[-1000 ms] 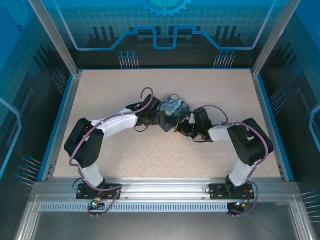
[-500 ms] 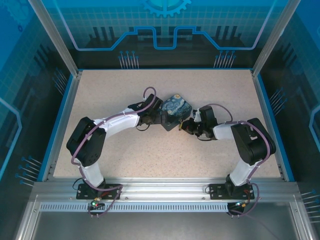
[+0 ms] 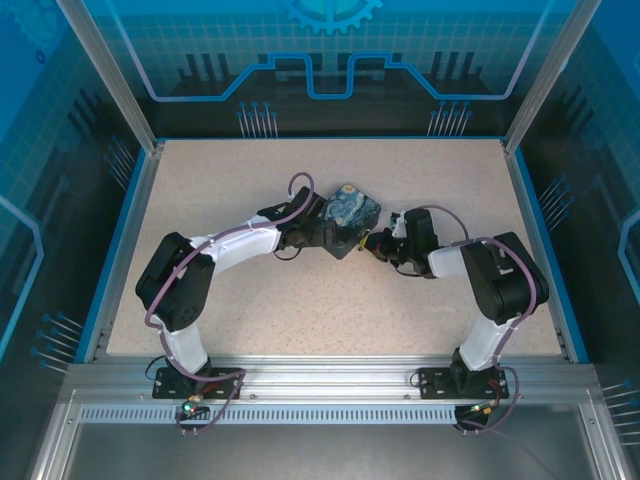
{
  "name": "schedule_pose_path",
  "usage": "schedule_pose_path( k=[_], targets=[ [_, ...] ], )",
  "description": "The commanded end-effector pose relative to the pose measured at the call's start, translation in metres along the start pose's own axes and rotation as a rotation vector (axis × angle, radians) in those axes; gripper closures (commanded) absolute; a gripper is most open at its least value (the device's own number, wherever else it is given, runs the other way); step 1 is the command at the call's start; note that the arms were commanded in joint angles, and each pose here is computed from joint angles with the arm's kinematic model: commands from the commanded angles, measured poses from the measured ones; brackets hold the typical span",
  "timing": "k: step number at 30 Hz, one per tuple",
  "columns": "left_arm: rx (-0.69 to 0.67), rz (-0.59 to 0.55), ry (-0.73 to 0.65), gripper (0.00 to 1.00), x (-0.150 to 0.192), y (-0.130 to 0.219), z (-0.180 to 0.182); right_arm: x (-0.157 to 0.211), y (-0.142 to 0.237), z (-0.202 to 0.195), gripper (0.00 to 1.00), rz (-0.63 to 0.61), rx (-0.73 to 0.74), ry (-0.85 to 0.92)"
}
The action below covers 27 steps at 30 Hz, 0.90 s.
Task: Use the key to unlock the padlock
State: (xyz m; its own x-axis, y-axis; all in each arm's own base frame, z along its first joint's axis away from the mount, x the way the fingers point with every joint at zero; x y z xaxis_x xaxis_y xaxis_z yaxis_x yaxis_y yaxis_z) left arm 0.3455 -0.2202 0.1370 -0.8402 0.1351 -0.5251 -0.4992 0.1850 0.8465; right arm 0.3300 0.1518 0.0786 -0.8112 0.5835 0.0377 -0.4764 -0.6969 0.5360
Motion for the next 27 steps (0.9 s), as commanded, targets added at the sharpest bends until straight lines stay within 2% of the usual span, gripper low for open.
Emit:
schedule_pose_path(
  k=[1,9,14,19,24,27],
  targets=[
    [-0.077,0.202,-0.066,0.04,0.043,-0.018,0.014,-0.009,-0.002,-0.001,1.0,-0.028,-0.05,-0.049],
    [-0.066,0.216,-0.058,0.05,0.047,-0.021,0.013,-0.023,0.007,-0.01,1.0,-0.087,-0.056,-0.084],
    [-0.065,0.219,-0.056,0.05,0.047,-0.021,0.013,-0.031,0.009,-0.001,1.0,-0.093,-0.094,-0.098],
    [-0.064,0.224,-0.052,0.06,0.048,-0.022,0.013,-0.03,0.009,0.004,1.0,-0.127,0.029,-0.092],
    [-0.054,0.228,-0.048,0.06,0.049,-0.023,0.012,-0.023,0.015,-0.005,1.0,-0.177,0.254,-0.042],
    [-0.052,0.231,-0.047,0.06,0.049,-0.024,0.012,-0.022,0.015,-0.012,1.0,-0.193,0.3,-0.029]
  ],
)
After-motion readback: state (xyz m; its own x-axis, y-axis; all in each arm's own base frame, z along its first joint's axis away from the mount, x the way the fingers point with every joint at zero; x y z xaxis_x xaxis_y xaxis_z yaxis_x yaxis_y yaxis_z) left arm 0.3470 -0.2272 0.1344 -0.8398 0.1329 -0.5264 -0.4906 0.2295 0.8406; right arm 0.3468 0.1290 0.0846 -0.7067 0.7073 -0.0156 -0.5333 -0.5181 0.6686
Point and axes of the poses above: each hand's point on the last joint's axis, 136 mm out from that joint toward the fingers, its own y axis back along the fingers, its own z axis along the line the jaws close on, x = y × z, the point moved 7 cm from there along y, back along the fingers, and after that the axes turned 15 degrees about -y, right-handed, at the moved point
